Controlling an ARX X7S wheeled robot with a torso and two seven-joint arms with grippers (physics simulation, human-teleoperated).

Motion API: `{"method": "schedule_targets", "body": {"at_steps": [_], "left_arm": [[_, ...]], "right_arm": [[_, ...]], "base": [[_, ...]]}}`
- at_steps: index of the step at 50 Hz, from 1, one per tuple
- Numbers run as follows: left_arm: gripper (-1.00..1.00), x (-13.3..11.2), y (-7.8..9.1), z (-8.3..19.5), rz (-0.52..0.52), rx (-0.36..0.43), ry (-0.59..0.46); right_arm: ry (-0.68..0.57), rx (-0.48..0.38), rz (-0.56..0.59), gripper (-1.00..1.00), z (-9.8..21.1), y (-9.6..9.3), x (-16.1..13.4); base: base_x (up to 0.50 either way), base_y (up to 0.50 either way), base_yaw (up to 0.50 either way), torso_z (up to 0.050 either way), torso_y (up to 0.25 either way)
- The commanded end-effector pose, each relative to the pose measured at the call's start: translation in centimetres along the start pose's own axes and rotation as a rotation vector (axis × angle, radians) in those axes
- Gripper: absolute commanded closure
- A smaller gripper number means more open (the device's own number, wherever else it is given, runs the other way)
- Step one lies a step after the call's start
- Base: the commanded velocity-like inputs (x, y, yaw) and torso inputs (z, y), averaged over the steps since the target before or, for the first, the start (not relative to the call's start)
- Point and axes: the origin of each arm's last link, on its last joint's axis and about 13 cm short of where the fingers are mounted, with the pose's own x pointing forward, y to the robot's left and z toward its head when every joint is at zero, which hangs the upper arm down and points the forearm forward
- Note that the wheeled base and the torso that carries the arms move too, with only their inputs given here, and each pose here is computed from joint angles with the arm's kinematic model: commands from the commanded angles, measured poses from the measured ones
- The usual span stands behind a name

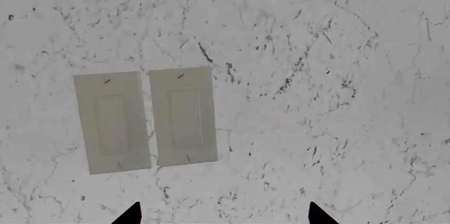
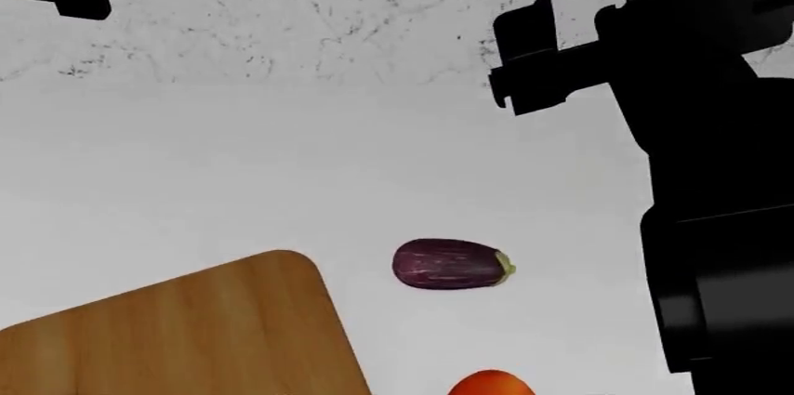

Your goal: Clear the non-vegetable object off the cutting board and place the vegetables onto it.

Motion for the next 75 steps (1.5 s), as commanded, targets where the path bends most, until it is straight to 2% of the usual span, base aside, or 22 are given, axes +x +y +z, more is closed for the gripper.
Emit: {"method": "schedule_targets", "body": {"at_steps": [1, 3, 6, 19, 27, 39, 47, 48, 58, 75], "left_arm": [[-1.0, 0.0, 0.0, -0.2, -0.002, -0.001, 0.001], [-1.0, 0.0, 0.0, -0.3, -0.002, -0.002, 0.004], [-1.0, 0.1, 0.1, -0.3, -0.001, -0.003, 0.004], [-1.0, -0.2, 0.1, -0.7, -0.002, -0.004, 0.011], [-1.0, -0.3, 0.0, -0.3, -0.012, -0.004, 0.004], [-1.0, -0.2, 0.1, -0.2, -0.01, 0.0, 0.003], [-1.0, -0.1, -0.1, 0.0, -0.018, 0.002, 0.002], [-1.0, 0.0, -0.1, -0.1, -0.019, 0.004, 0.002], [-1.0, 0.0, 0.0, -0.4, -0.016, 0.005, 0.006], [-1.0, -0.1, 0.3, -0.6, -0.006, 0.009, 0.001]], "right_arm": [[0.002, -0.034, 0.039, -1.0, 0.0, 0.2, -0.7], [0.006, -0.042, 0.05, -1.0, 0.1, 0.2, -1.0], [0.0, -0.042, 0.141, -1.0, 0.7, 0.0, -2.1], [0.1, -0.163, 0.309, -1.0, 3.1, 0.5, -5.6], [0.137, -0.238, 0.432, -1.0, 5.2, 1.6, -8.0], [0.202, -0.293, 0.632, -1.0, 7.2, 3.2, -10.3], [0.239, -0.314, 0.729, -1.0, 8.1, 4.1, -11.3], [0.241, -0.349, 0.732, -1.0, 8.2, 4.2, -11.5], [0.263, -0.406, 0.845, -1.0, 9.2, 5.3, -12.5], [0.306, -0.489, 0.969, -1.0, 8.5, 6.8, -13.0]], "base": [[0.0, 0.0, 0.0, 0.0, 0.0], [0.0, 0.0, 0.0, 0.0, 0.0], [0.0, 0.0, 0.0, 0.0, 0.0], [0.0, 0.0, 0.0, 0.0, 0.0], [0.0, 0.0, 0.0, 0.0, 0.0], [0.0, 0.0, 0.0, 0.0, 0.0], [0.0, 0.0, 0.0, 0.0, 0.0], [0.0, 0.0, 0.0, 0.0, 0.0], [0.0, 0.0, 0.0, 0.0, 0.0], [0.0, 0.0, 0.0, 0.0, 0.0]]}}
